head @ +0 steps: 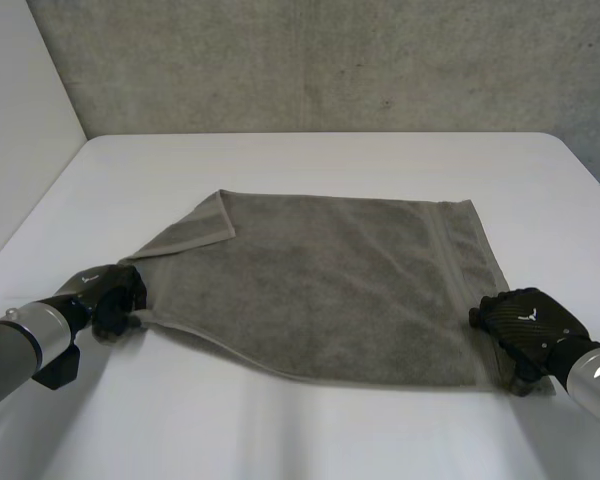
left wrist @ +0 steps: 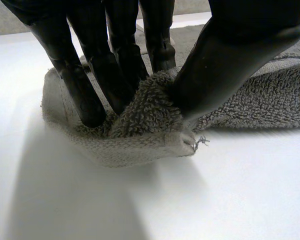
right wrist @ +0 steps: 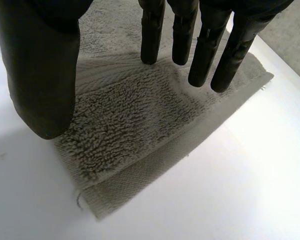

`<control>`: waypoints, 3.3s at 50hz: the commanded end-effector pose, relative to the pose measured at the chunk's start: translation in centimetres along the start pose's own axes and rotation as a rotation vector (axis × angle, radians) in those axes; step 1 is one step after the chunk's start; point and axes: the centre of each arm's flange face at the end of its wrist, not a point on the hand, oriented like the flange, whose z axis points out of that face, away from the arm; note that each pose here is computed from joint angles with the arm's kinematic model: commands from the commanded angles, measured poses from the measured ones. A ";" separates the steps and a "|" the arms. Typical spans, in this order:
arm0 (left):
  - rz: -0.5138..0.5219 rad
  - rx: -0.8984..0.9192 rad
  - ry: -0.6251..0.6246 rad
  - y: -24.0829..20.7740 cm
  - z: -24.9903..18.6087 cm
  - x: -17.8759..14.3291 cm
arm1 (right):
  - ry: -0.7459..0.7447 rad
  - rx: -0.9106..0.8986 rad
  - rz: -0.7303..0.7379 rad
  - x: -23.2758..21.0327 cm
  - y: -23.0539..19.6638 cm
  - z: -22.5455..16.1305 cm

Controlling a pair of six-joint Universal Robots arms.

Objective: Fold the towel.

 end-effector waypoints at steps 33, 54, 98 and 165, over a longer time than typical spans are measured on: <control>-0.001 -0.004 -0.002 0.2 -0.2 0.0 | -0.003 -0.019 0.014 -0.1 0.4 -0.4; -0.001 -0.005 0.001 0.2 -0.1 0.1 | 0.010 -0.001 -0.001 0.1 0.7 0.3; -0.006 -0.013 0.001 0.5 -0.3 0.1 | -0.043 -0.046 -0.002 -0.2 0.9 0.0; -0.007 -0.014 0.002 0.5 -0.4 0.1 | 0.064 0.031 -0.037 1.2 0.2 2.4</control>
